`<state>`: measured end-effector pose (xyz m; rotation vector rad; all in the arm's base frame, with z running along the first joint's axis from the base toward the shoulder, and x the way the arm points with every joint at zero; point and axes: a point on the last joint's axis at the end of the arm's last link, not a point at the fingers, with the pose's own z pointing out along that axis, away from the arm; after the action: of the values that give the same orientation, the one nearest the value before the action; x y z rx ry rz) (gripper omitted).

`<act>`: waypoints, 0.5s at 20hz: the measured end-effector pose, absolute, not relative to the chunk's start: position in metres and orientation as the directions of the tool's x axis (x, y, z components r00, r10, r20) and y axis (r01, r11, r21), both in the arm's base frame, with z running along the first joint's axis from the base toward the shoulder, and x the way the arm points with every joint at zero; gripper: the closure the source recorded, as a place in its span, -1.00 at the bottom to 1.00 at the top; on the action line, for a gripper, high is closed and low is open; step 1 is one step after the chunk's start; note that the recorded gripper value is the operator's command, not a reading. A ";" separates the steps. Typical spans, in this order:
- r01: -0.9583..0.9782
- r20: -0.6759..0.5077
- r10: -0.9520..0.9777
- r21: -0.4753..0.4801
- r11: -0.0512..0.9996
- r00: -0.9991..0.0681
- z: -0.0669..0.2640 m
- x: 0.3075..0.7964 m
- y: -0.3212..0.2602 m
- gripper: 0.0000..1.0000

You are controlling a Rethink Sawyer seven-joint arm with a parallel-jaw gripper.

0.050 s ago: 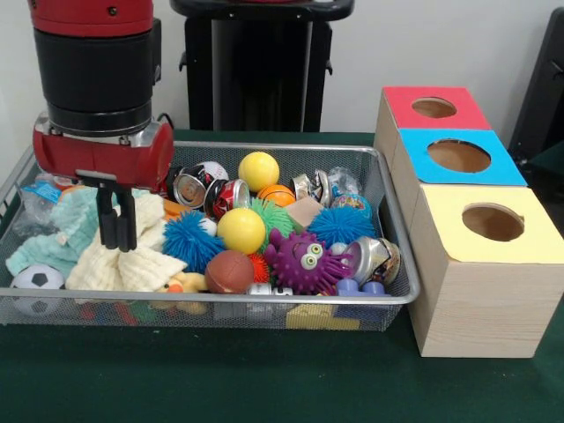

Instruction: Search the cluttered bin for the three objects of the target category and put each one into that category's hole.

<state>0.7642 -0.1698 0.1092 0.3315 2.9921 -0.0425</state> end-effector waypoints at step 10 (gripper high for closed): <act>0.175 -0.200 0.163 -0.046 0.983 -0.966 0.078 0.751 -0.174 1.00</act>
<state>0.7507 -0.1741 0.0779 0.2522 2.9326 -0.0941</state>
